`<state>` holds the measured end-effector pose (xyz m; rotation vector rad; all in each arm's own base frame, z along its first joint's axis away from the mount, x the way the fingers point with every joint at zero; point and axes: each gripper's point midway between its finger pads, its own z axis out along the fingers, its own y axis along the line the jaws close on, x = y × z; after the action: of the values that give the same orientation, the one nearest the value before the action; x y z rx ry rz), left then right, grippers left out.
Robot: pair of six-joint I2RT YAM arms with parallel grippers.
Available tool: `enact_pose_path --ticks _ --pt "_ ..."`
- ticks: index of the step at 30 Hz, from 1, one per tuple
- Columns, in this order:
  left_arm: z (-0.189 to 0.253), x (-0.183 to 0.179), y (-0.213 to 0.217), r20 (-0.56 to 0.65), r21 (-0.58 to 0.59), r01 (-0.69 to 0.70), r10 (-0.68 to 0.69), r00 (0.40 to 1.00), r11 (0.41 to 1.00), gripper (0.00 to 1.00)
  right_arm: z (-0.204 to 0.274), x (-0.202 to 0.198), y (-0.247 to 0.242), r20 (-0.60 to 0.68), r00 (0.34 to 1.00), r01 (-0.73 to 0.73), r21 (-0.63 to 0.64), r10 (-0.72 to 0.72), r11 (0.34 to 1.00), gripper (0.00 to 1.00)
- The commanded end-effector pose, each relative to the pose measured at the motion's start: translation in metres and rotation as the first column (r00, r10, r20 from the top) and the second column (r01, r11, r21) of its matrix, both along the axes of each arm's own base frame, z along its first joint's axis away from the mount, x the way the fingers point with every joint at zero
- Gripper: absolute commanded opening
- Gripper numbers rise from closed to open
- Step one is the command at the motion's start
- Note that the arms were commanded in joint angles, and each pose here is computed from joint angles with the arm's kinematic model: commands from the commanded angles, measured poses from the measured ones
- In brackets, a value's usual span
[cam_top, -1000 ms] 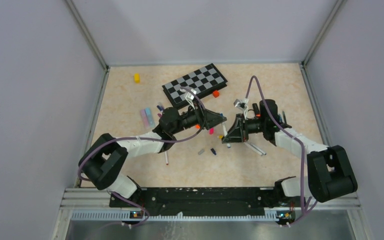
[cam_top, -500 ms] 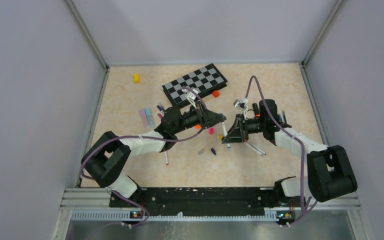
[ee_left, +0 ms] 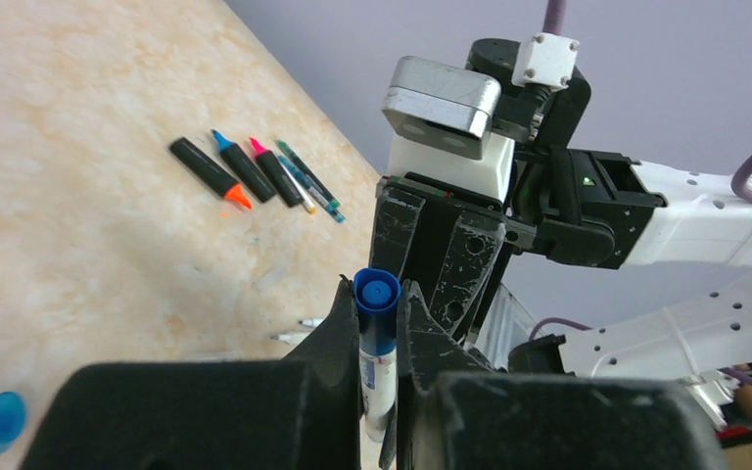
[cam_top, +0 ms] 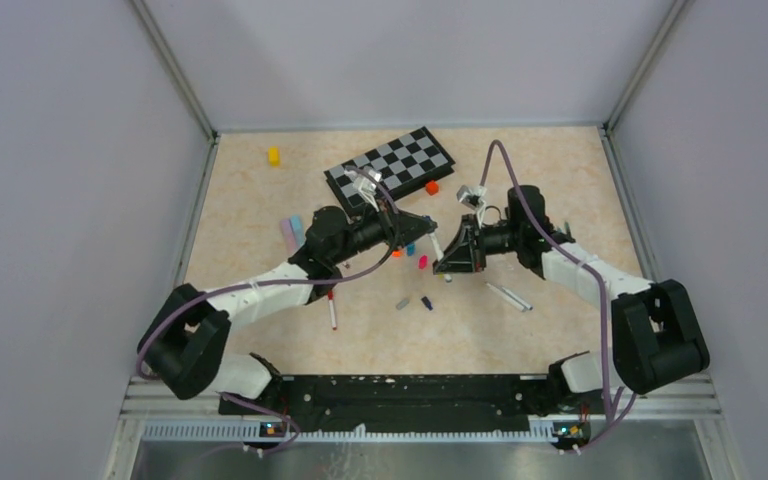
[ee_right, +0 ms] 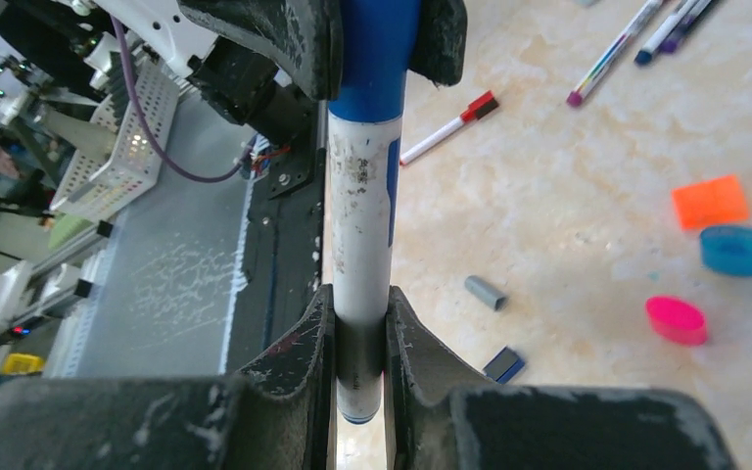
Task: Open the pen caps
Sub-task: Open the pen cap from the pen, then place the pen at the center of the board.
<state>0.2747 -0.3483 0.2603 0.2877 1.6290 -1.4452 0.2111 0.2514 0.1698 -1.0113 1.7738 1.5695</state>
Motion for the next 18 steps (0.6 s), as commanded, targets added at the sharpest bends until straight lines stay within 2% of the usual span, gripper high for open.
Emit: enact_pose_path --ticks 1,5,9,10,11,13,18 --pt "0.152 0.070 0.107 0.274 -0.287 -0.458 0.531 0.802 0.841 0.00 -0.019 -0.028 0.003 -0.120 0.989 -0.086 -0.029 0.082 0.996 0.00" --pt "0.175 0.074 0.135 0.281 -0.324 -0.528 0.613 0.739 0.785 0.00 -0.020 -0.028 0.005 -0.111 0.989 -0.098 -0.041 0.093 0.994 0.00" --pt "0.177 0.071 0.148 0.270 -0.345 -0.551 0.643 0.717 0.760 0.00 -0.022 -0.028 0.005 -0.112 0.990 -0.097 -0.047 0.091 0.994 0.00" --pt "0.177 0.069 0.147 0.277 -0.344 -0.540 0.632 0.724 0.769 0.00 -0.023 -0.027 0.004 -0.099 0.991 -0.095 -0.056 0.090 0.994 0.00" --pt "0.176 0.066 0.143 0.290 -0.332 -0.517 0.607 0.740 0.789 0.00 -0.025 -0.023 0.003 -0.032 0.995 -0.096 -0.078 0.094 0.992 0.00" --pt "0.167 0.060 0.130 0.318 -0.277 -0.456 0.528 0.787 0.846 0.00 -0.034 -0.012 -0.005 0.083 0.993 -0.068 -0.186 0.085 0.980 0.00" --pt "0.109 0.036 0.102 0.307 -0.111 -0.289 0.310 0.900 0.951 0.00 -0.063 0.015 -0.055 0.294 0.951 0.068 -0.502 0.096 0.862 0.00"
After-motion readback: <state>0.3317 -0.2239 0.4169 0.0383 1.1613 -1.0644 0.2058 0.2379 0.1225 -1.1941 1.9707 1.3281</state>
